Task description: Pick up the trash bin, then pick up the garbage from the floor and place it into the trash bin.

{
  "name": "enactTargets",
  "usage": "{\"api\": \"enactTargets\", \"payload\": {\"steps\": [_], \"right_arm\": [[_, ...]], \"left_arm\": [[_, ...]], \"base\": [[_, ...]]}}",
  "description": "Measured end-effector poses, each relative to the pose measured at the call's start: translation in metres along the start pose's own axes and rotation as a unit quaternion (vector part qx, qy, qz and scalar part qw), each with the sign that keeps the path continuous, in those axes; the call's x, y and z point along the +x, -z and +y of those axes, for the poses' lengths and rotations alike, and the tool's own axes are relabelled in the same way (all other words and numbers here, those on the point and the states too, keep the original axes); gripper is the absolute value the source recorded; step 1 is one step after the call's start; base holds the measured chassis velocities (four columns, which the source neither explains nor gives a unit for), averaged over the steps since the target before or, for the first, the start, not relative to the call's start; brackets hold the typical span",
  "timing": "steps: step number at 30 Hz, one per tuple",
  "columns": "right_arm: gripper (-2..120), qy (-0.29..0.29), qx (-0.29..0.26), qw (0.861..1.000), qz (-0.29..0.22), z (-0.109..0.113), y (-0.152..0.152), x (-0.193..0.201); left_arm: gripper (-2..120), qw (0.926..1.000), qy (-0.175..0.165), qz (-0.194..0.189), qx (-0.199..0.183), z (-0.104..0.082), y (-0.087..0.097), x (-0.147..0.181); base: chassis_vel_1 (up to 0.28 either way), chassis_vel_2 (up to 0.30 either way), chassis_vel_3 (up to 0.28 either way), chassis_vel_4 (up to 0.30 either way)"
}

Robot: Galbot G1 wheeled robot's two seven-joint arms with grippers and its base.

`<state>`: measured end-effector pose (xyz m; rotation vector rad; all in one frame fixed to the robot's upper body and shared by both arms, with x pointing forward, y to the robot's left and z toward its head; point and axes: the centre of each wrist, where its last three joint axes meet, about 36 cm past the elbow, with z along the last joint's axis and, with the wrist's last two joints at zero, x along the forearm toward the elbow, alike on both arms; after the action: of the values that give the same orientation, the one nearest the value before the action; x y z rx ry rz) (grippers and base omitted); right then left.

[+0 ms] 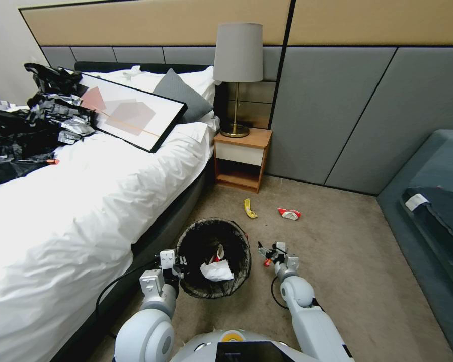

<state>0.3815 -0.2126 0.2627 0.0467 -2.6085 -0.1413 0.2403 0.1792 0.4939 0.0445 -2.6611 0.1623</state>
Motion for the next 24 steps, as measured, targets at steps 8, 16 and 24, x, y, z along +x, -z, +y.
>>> {"api": "enactTargets", "payload": {"steps": [8, 16, 24], "right_arm": [[100, -0.005, 0.006, 1.0, 0.017, 0.001, -0.016, -0.005], [100, -0.014, 0.017, 0.999, 0.027, -0.005, -0.027, -0.014], [100, -0.023, 0.025, 0.999, 0.025, -0.014, -0.029, -0.026]], "left_arm": [[0, 1.0, -0.002, 0.001, -0.001, -0.001, -0.002, -0.002], [0, 1.0, -0.003, 0.002, -0.002, -0.001, -0.002, -0.001], [0, 1.0, -0.005, 0.002, -0.003, -0.002, -0.002, 0.0]], "base": [[0.0, 0.0, 0.0, 0.0], [0.0, 0.0, 0.0, 0.0], [0.0, 0.0, 0.0, 0.0]]}}
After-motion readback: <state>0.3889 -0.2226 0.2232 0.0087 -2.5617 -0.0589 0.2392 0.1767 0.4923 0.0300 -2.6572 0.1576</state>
